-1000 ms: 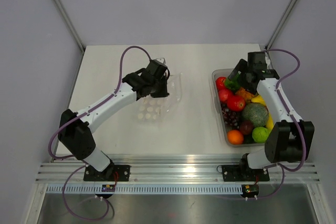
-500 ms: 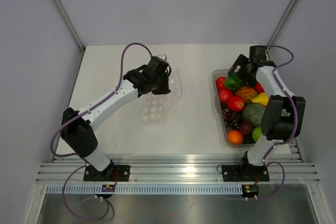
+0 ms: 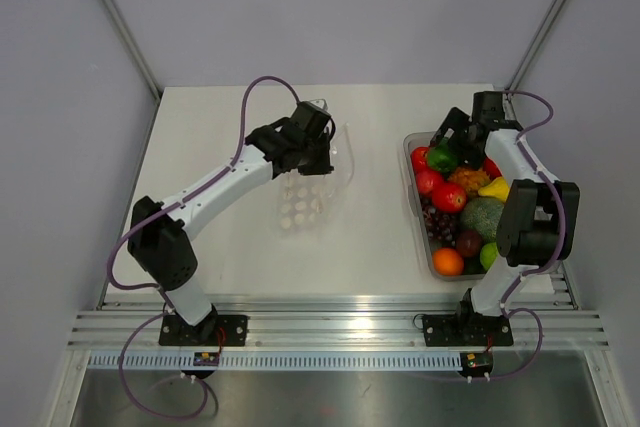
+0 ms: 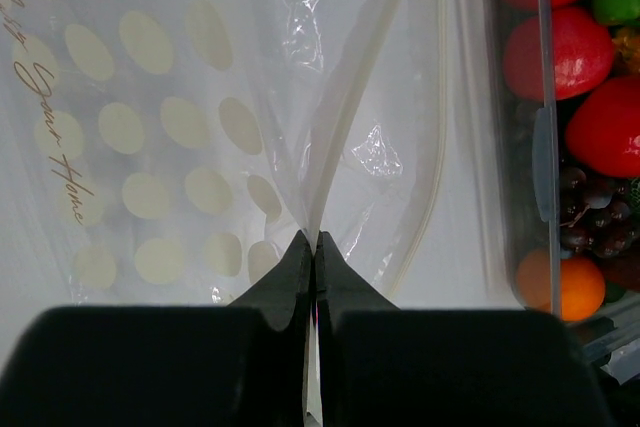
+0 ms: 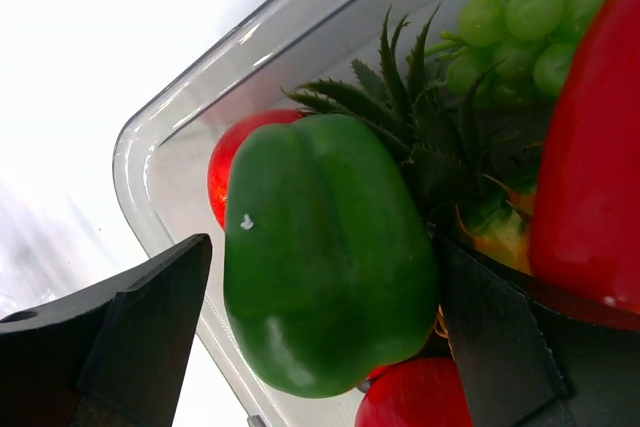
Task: Place the food in the zip-top bag and seal the zipper
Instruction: Pick up the fake fruit from the bin.
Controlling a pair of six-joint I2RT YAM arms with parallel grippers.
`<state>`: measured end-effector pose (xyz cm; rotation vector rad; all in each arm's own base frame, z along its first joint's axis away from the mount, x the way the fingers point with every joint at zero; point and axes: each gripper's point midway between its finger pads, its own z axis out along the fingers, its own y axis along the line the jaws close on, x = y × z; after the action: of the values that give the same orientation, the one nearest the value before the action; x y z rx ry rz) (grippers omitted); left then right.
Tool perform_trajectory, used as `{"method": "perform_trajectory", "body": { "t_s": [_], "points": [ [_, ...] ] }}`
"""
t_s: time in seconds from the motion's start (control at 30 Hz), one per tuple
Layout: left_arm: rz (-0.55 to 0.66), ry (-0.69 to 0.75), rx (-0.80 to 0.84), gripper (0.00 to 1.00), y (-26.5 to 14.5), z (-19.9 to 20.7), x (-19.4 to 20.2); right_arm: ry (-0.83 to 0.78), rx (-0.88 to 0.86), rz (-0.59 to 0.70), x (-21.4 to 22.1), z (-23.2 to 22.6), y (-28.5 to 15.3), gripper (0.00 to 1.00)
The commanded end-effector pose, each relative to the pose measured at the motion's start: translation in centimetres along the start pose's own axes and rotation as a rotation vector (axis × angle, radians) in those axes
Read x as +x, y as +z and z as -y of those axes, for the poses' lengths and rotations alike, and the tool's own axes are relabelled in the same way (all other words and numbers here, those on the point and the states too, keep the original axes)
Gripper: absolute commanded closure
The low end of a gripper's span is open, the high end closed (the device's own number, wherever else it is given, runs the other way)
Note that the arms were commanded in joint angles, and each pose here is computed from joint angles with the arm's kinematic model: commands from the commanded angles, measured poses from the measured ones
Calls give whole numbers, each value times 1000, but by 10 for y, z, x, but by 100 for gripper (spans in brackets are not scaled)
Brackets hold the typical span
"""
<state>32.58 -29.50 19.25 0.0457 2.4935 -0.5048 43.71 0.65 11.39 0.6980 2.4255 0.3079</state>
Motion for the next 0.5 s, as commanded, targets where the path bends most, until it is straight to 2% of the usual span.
{"method": "perform_trajectory", "body": {
  "t_s": [0.0,0.13,0.23,0.27,0.37,0.4,0.47],
  "points": [
    [31,1,61,100,-6,19,-14,-17,-26,17,-1,-3,-6,1],
    [23,4,65,100,-3,21,-12,-22,-5,4,6,4,-3,1],
    [19,5,67,100,-2,22,-11,-19,15,14,6,9,-3,14],
    [19,5,67,100,-3,22,-11,-18,20,20,5,10,-4,22],
    [20,6,70,100,-2,23,-12,-14,31,42,0,10,-9,36],
    [18,6,69,100,-2,24,-13,-13,32,55,-2,10,-15,45],
    [14,8,72,100,-1,25,-13,-11,47,81,-7,11,-22,52]
  ]
}}
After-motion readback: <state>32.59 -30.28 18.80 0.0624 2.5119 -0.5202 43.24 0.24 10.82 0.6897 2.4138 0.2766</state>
